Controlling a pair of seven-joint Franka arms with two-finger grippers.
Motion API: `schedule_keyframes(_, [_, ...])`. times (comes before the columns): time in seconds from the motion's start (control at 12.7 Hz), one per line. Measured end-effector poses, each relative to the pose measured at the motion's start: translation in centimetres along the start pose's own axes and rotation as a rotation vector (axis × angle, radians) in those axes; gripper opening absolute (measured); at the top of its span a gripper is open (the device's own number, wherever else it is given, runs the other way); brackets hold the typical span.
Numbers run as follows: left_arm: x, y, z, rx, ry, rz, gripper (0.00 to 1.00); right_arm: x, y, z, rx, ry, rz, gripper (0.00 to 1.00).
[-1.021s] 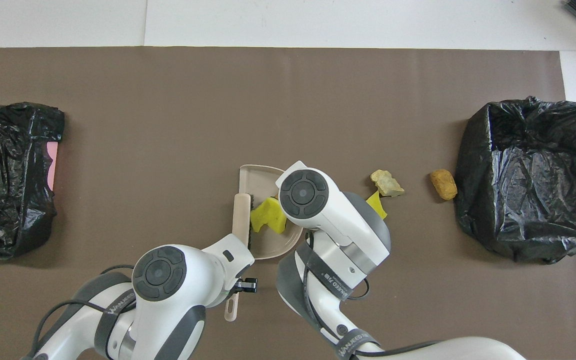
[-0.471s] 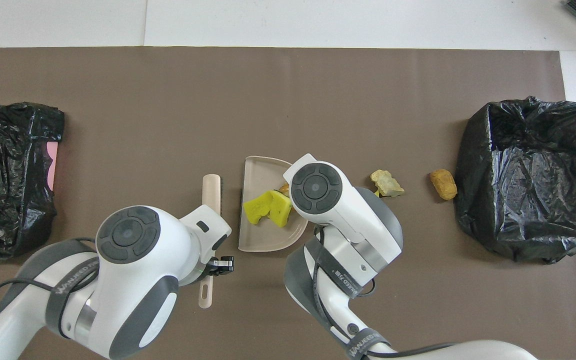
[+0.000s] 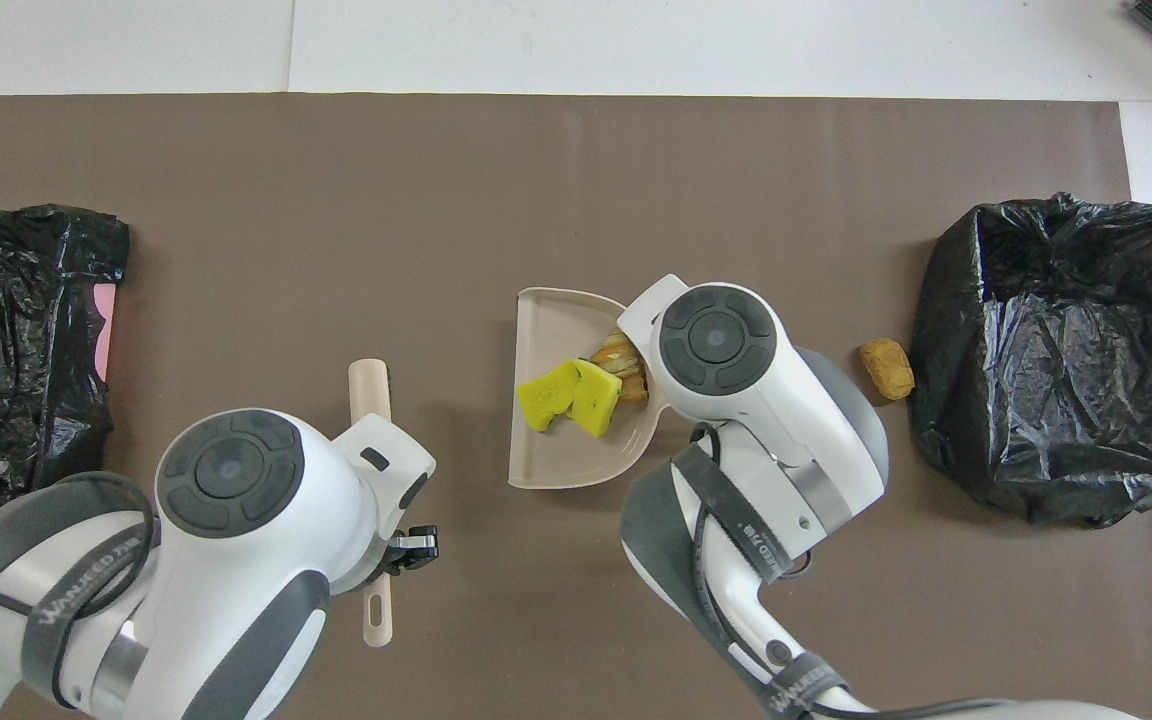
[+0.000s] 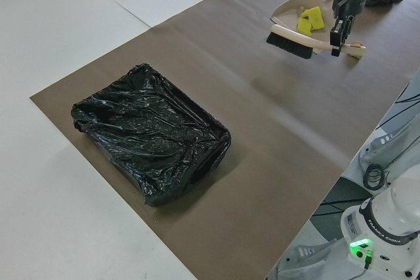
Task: Sweep and dump trash in bin
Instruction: 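Carry the dustpan with the right gripper toward the bin farther along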
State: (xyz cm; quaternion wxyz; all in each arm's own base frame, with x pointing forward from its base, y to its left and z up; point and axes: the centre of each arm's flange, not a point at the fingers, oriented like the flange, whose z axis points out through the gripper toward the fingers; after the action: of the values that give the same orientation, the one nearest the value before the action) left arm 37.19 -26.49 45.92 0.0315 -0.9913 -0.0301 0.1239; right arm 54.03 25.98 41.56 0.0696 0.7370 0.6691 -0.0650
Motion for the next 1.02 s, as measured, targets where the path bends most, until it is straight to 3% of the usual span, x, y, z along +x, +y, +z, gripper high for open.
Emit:
schedule_keyframes(0.16, [-3.5, 2.4, 1.0, 0.018, 0.017, -0.004, 0.26, -4.5, 2.0, -1.6, 0.022, 0.007, -0.027, 0.33])
schedule_keyframes(0.47, [-9.0, 10.1, 5.3, -0.048, 0.106, -0.001, 0.26, -14.0, 5.7, -2.4, 0.054, 0.010, -0.034, 0.33])
schedule_keyframes(0.71, [-8.9, 12.3, 7.6, -0.121, 0.064, 0.023, 0.26, -21.4, 7.5, -2.0, 0.064, 0.016, -0.003, 0.33])
schedule_keyframes(1.02, [-8.1, 13.4, 9.7, -0.151, 0.017, 0.104, 0.26, -32.6, 8.6, -1.2, 0.069, 0.024, -0.012, 0.33])
